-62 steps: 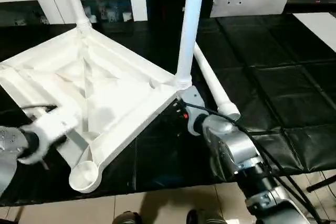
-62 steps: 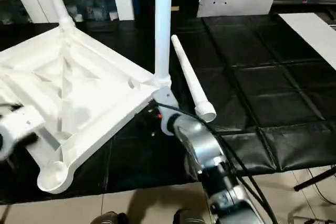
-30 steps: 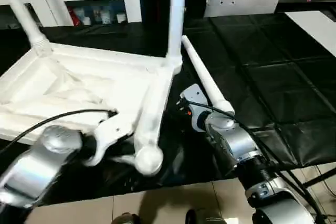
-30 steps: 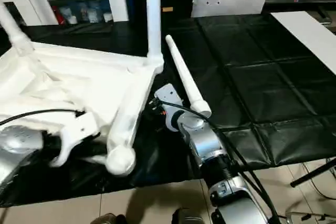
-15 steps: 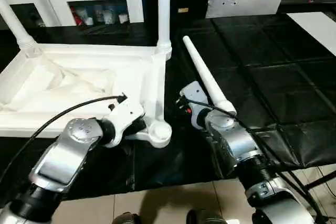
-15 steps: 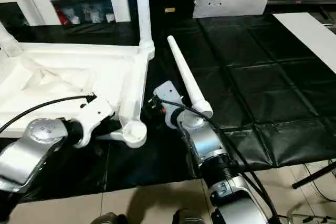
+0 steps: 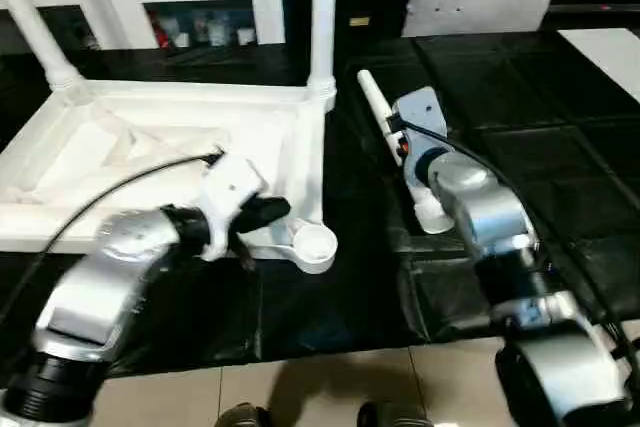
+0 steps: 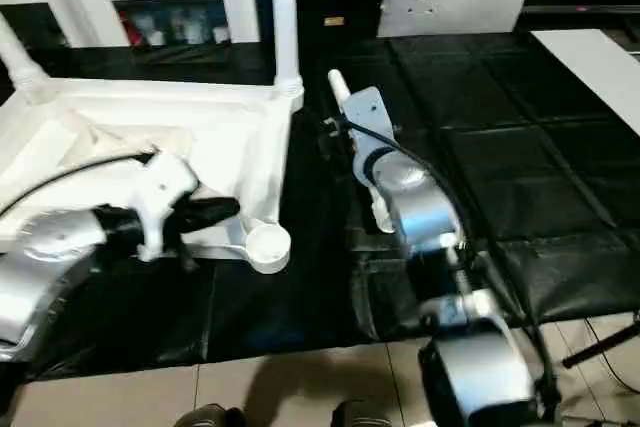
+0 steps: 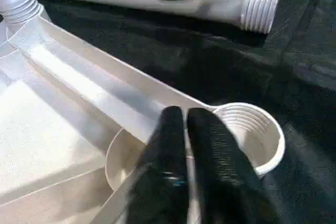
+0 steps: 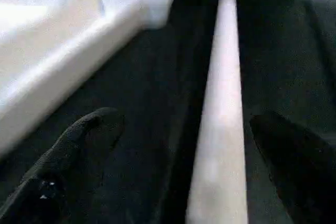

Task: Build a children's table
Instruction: Pick table leg

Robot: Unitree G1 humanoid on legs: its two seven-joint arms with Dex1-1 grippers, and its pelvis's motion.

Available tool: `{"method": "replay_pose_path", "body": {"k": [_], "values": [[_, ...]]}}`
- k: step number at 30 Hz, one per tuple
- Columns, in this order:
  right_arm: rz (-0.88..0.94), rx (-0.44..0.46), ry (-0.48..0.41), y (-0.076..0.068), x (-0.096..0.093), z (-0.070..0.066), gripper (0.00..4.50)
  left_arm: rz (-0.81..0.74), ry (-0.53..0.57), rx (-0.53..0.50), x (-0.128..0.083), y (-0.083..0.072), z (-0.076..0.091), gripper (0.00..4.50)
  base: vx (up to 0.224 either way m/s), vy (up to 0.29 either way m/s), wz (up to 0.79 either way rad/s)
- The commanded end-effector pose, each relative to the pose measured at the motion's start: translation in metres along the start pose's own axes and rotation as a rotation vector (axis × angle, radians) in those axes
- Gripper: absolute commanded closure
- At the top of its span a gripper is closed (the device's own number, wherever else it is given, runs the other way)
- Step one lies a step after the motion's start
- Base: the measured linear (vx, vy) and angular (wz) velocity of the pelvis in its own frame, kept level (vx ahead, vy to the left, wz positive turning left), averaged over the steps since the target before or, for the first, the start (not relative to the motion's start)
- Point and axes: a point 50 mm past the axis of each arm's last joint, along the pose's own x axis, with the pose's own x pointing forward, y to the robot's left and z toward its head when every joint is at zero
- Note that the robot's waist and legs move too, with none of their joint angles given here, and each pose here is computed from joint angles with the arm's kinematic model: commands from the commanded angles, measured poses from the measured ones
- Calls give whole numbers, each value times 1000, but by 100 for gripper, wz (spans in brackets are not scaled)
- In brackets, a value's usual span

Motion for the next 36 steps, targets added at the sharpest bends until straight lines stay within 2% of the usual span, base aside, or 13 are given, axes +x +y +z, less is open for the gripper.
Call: {"method": "replay_pose_path", "body": {"k": [1,5,6,7,9,12,19,24,26,29,31,34,36], "values": [[2,23,52,-3,2,1,0,-23,-24,13,-2,0,9,387,0,0,0],[3,85,138,-10,8,0,0,-61,-51,13,-2,-7,15,360,0,0,0],[3,85,138,-10,8,0,0,-61,-51,13,-2,-7,15,360,0,0,0],[-2,95,164,-12,10,-3,0,-66,-51,14,-1,-8,15,334,0,0,0],[-13,94,192,-14,12,-6,0,-70,-48,16,0,-9,14,334,0,0,0],[-46,90,263,-20,14,-13,0,-72,-38,23,0,-9,13,308,0,0,0],[-49,112,357,-22,14,-25,0,-79,-21,21,-2,-10,11,257,0,0,0],[20,136,420,-18,12,-31,0,-83,-15,35,-2,-11,11,214,0,0,0],[47,143,425,-17,11,-30,37,-82,-11,41,-2,-10,11,204,0,0,0],[61,144,422,-17,11,-29,42,-83,-10,42,-2,-10,11,182,0,0,0],[66,144,423,-17,11,-30,81,-84,-10,44,-1,-10,11,159,0,0,0],[73,136,428,-16,11,-31,85,-93,-12,48,-1,-11,12,144,0,0,0],[75,139,428,-16,11,-31,124,-98,-15,47,0,-11,13,116,0,0,0]]}}
